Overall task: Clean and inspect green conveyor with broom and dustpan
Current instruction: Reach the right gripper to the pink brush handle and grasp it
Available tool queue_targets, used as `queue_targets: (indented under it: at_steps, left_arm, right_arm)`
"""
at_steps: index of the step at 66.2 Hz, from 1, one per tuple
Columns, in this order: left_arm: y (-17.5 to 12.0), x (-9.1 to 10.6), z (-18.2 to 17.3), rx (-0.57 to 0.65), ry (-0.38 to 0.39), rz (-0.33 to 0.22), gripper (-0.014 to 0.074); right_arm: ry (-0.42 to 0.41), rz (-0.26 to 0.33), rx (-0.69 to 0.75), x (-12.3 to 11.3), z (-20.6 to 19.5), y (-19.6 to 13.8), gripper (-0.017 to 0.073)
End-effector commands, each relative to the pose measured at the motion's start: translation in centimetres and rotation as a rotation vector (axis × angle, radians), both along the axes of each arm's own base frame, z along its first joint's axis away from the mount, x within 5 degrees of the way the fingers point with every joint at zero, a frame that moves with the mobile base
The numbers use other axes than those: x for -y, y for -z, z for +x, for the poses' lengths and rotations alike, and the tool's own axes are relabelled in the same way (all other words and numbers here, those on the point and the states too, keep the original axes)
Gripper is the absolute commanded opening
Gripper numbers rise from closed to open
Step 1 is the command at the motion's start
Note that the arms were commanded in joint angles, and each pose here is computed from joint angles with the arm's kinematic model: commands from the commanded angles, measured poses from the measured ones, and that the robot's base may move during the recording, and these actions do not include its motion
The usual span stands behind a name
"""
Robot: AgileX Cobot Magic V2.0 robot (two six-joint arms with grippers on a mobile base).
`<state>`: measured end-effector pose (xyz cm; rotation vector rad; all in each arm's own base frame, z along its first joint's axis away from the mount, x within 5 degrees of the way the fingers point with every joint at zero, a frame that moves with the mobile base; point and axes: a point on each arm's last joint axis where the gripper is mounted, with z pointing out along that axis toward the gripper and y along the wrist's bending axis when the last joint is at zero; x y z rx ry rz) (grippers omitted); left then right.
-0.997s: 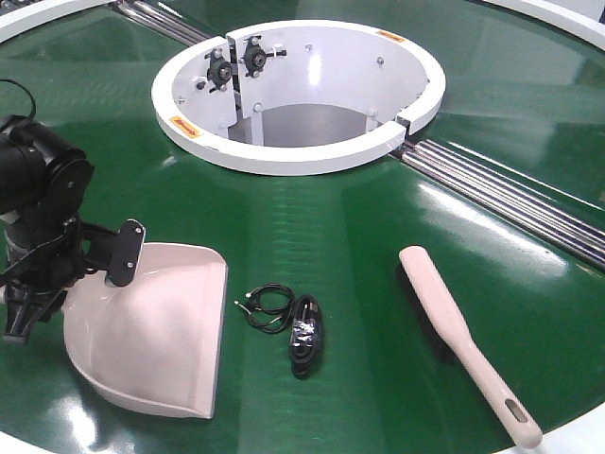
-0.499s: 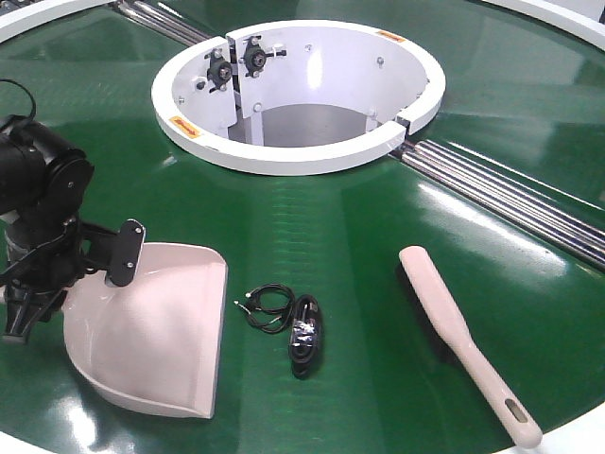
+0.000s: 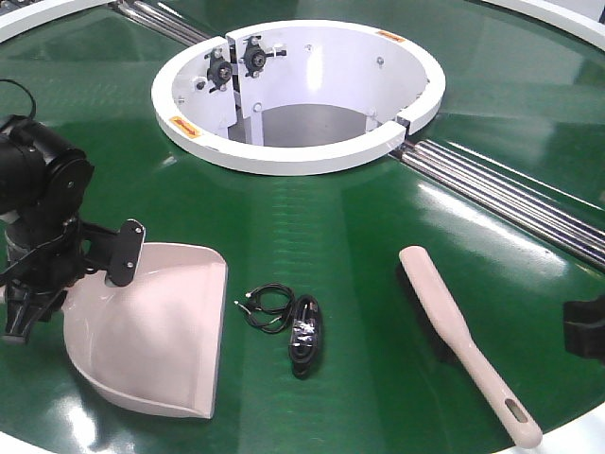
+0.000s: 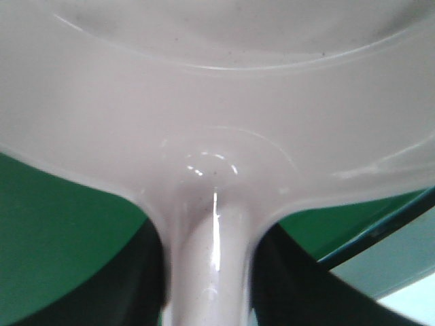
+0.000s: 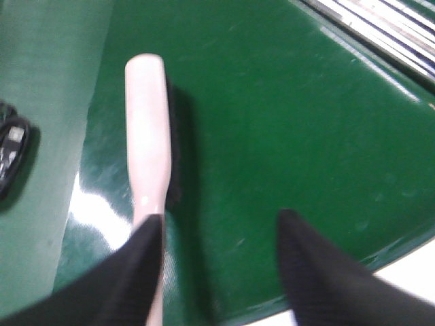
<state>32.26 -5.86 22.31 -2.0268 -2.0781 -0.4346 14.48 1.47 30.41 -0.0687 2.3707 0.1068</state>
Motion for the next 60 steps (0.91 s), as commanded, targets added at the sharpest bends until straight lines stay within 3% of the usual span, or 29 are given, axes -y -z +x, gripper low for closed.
queue_targets:
  at_steps: [1,24,35,48,60]
  left_arm:
    - [-2.0,0.0,-0.3,0.038,-0.006,0.005,-0.0007]
    - [-2.0,0.0,-0.3,0.038,-0.006,0.005,-0.0007]
    - [-2.0,0.0,-0.3,0.038,-0.006,0.005,-0.0007]
    - [-2.0,0.0,-0.3,0.038,-0.006,0.005,-0.0007]
    - [-2.0,0.0,-0.3,0.038,-0.006,0.005,-0.0007]
  right_arm:
    - [-0.057,-0.002,0.057,-0.4,1.0,-2.2,0.053]
    - [-0.1,0.03,-0.124,-1.3,4.4,-2.0,0.0544]
    - [-0.18,-0.008,-0.215,-3.6,6.0,-0.9,0.0544]
    - [-0.149,-0.048,-0.335,-4.7,8.0,0.9,0.0544]
    - [-0.192,-0.099,-0.45,-5.6,9.7,3.5,0.0544]
